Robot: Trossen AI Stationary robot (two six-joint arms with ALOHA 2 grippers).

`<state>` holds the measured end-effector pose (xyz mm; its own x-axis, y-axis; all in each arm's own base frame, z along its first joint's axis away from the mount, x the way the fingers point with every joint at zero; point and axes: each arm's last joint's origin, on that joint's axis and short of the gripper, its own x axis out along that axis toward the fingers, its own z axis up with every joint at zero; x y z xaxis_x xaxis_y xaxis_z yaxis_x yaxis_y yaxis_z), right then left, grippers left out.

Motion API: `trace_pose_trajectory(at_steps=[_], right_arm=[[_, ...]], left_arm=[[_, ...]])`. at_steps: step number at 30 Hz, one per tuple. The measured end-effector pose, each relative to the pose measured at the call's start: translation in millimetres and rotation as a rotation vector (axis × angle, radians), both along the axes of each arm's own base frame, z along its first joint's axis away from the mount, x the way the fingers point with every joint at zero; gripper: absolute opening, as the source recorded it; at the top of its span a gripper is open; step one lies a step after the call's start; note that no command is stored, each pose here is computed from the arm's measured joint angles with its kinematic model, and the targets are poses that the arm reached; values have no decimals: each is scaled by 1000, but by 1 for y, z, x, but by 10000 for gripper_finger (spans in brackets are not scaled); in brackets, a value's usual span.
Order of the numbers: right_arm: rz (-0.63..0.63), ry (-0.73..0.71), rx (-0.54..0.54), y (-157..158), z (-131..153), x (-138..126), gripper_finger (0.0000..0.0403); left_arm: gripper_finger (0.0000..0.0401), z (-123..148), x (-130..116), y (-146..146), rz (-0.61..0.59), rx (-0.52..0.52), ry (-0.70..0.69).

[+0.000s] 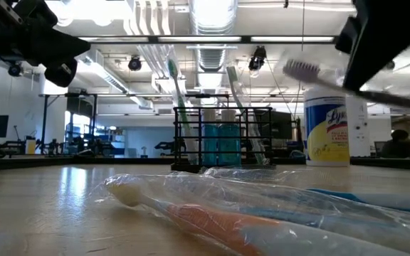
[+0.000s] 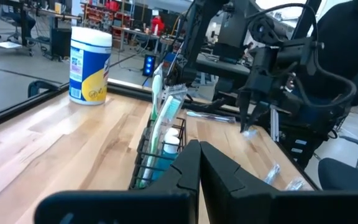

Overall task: Pick & Place toothbrushing station
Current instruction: Put the purple toothbrush into the black organizer

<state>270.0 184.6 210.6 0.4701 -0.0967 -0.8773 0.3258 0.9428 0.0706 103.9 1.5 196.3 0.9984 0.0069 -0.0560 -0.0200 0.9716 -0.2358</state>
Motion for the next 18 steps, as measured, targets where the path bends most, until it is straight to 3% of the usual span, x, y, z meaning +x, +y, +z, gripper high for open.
trace_pose_trajectory(at_steps=[12, 18], right_arm=[[86, -181, -40, 2, 34, 4, 8], [128, -392, -221, -4, 63, 4, 8]], left_arm=[[10, 1, 0, 0, 0, 0, -10], [10, 2, 0, 0, 2, 0, -14]])
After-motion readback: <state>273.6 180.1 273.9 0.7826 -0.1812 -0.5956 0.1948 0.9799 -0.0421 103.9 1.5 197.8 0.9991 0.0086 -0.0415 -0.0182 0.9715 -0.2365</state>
